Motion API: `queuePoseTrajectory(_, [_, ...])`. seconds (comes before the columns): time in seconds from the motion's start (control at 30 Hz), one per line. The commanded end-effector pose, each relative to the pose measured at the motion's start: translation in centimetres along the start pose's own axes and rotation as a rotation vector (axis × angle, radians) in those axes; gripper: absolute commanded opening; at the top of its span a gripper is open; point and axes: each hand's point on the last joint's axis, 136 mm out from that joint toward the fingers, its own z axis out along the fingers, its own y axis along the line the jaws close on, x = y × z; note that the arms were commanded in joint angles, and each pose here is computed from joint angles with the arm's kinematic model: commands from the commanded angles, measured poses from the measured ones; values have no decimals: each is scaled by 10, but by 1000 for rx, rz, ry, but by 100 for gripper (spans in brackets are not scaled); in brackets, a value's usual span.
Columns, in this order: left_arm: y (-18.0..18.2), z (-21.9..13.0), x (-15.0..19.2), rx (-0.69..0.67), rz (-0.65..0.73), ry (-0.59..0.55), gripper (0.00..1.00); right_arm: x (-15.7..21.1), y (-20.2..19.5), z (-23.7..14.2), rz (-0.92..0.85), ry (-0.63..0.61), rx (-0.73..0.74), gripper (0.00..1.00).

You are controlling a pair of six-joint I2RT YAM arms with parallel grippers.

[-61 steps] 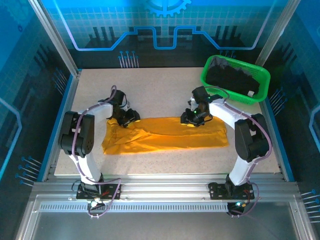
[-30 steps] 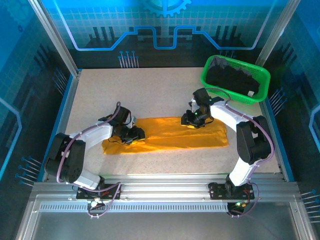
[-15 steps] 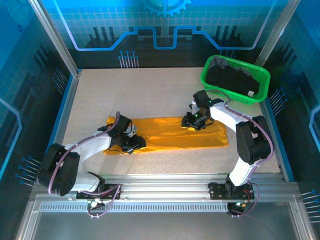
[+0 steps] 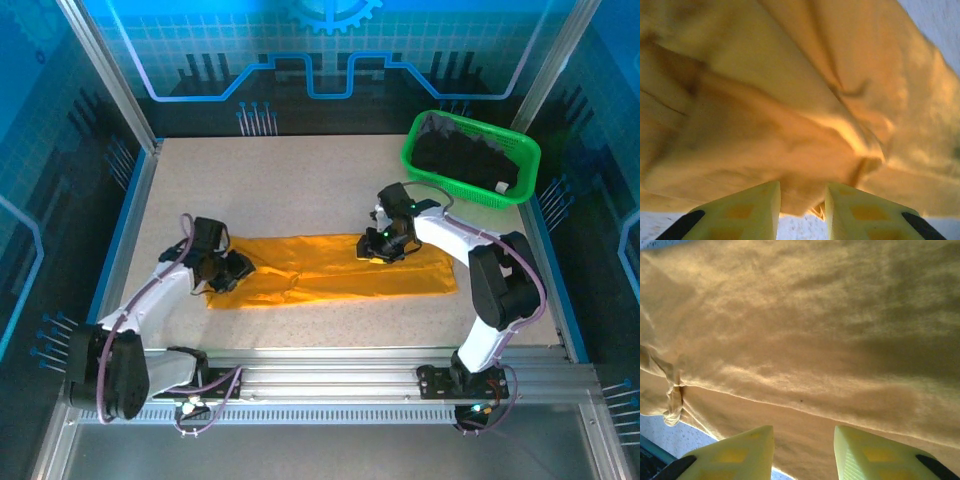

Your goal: Fold and stack the t-shirts

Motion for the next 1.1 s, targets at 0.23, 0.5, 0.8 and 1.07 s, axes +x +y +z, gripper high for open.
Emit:
queuePoseTrajectory(0.23, [5, 25, -28, -19, -70, 57, 26, 2, -3, 8, 14, 28, 12, 23])
queuePoseTrajectory(0.5, [20, 45, -66, -166, -110, 23, 23, 1, -25, 2, 48, 20, 63, 19])
queuePoseTrajectory(0.8, [32, 80, -81, -295, -91, 132, 23, -8, -64, -23, 122, -24, 105, 18])
queuePoseTrajectory(1.07, [1, 19, -104, -341, 10, -63, 44, -22, -101, -51, 163, -65, 201, 18])
